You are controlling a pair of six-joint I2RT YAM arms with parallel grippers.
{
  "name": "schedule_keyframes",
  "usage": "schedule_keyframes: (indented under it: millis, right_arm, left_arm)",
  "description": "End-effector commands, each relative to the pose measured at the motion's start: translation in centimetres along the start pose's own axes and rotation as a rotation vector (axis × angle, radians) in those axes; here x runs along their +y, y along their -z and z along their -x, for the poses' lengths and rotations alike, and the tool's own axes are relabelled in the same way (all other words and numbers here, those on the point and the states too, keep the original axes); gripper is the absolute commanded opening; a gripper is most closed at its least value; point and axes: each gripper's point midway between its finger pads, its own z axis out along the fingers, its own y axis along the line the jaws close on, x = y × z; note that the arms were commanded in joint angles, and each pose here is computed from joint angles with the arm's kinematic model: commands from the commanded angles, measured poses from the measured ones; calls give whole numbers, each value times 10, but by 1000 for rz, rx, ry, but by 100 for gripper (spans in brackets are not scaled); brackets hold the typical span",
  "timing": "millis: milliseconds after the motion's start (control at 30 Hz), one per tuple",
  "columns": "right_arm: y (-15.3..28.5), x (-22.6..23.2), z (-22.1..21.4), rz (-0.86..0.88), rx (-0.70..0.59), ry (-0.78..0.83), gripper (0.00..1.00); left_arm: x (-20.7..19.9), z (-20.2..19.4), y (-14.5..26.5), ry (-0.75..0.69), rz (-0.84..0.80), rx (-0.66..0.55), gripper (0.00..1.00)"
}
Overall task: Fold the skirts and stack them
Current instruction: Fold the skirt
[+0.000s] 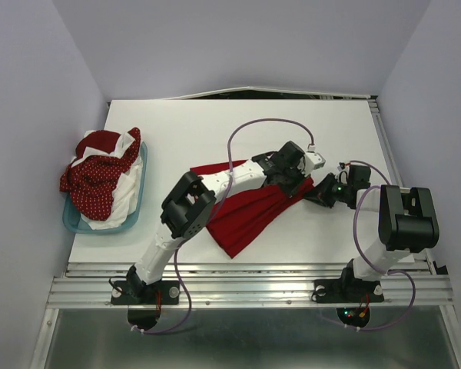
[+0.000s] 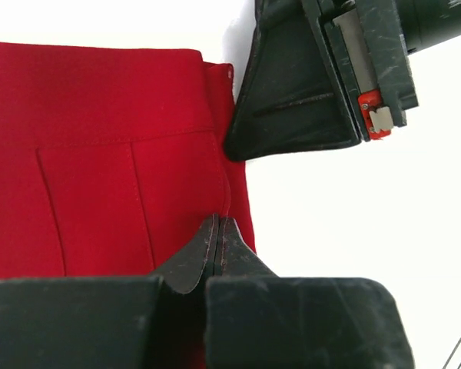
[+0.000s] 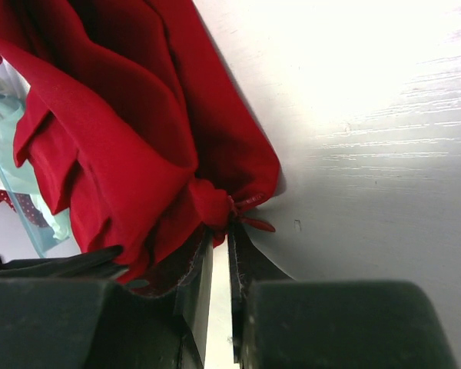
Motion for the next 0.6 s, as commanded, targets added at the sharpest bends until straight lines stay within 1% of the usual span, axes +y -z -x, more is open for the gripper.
schedule_keyframes:
  millis: [0, 300, 400, 533, 567]
  right_arm:
    - [1, -8, 0, -30, -19, 5, 1]
    - [0, -9, 0, -30, -17, 8, 1]
    - [2, -5, 1, -22, -16, 25, 1]
    - [13, -1, 7, -19, -17, 53, 13]
    - [15, -2, 8, -22, -19, 68, 15]
  left_arm:
    - [-19, 18, -1, 2, -74, -37, 0]
    - [-23, 7, -18, 32, -108, -9, 0]
    - [-23, -3, -27, 42, -119, 14, 0]
    - [-25, -23, -33, 56, -145, 59, 0]
    - [-26, -26, -33, 57, -149, 62, 0]
